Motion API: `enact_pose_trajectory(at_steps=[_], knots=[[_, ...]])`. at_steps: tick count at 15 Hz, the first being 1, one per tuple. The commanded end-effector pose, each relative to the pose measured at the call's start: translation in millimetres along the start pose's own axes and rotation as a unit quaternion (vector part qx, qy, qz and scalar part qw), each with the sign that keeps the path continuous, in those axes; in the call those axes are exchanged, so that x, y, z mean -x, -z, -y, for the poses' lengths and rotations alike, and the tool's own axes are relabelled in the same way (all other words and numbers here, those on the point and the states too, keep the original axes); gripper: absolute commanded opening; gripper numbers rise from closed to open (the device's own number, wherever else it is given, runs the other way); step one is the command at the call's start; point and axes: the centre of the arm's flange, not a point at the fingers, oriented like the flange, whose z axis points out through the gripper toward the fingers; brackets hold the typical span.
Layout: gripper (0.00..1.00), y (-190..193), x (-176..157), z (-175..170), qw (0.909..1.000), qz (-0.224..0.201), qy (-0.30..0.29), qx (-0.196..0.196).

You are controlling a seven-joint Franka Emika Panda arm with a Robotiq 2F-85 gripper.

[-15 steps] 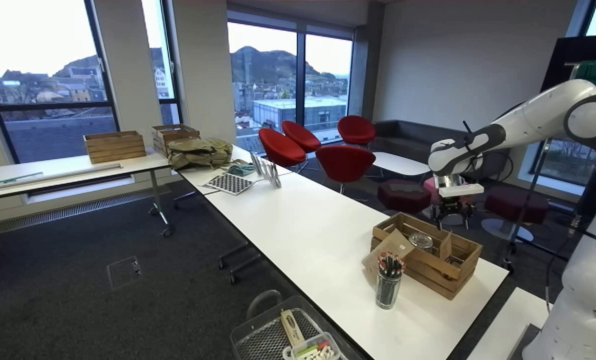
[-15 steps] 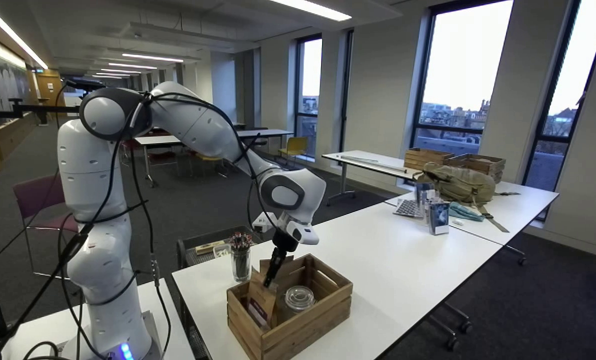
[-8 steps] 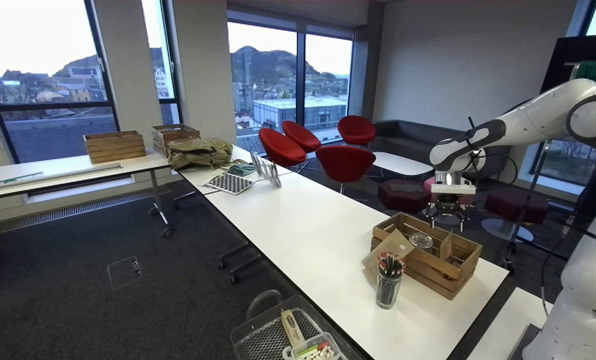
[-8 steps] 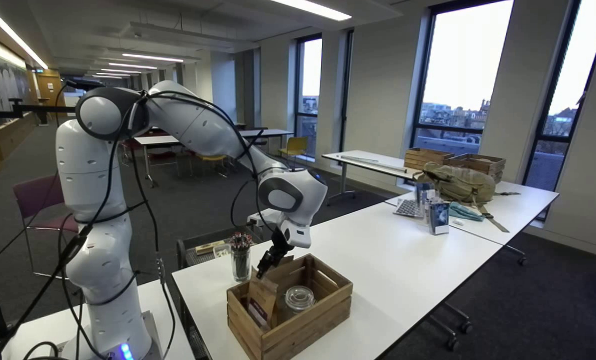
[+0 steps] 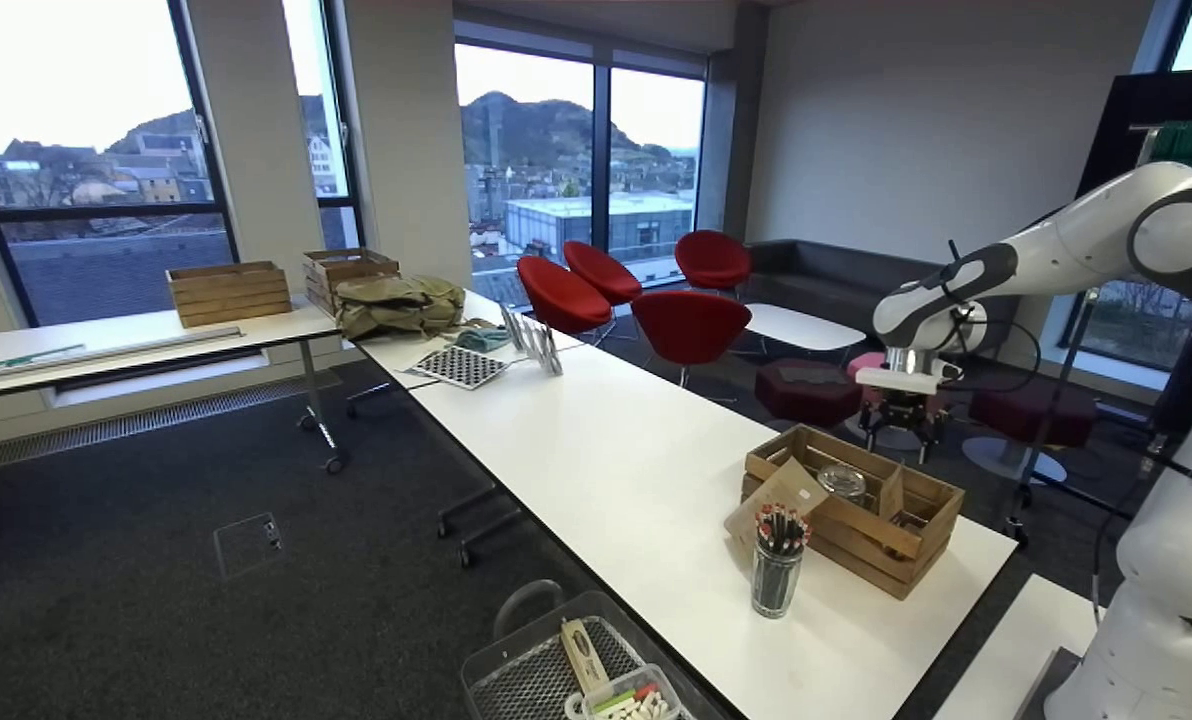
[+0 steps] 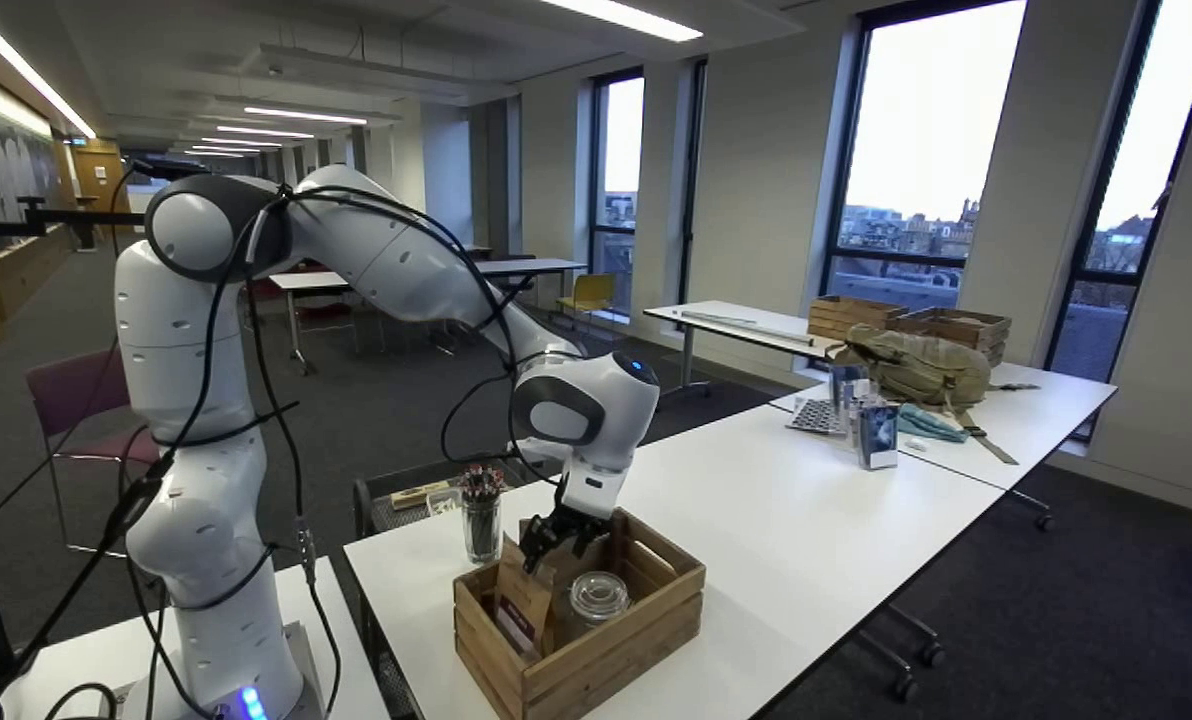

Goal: Remove the brown bags from the box then put them back inside

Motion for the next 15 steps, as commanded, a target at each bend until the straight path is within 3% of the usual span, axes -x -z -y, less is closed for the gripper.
enact_pose_trajectory(at_steps=[1, 9, 10, 12, 15], knots=[[1.00, -11, 3, -5, 0.9980, -0.005, -0.063, -0.003], [1.00, -25, 9, -2, 0.9955, 0.003, -0.092, 0.023], [0.75, -28, 10, -1, 0.9956, 0.005, -0.090, 0.027], [0.68, -34, 10, 0, 0.9955, 0.005, -0.087, 0.037], [0.46, -40, 12, 1, 0.9955, 0.006, -0.083, 0.044]])
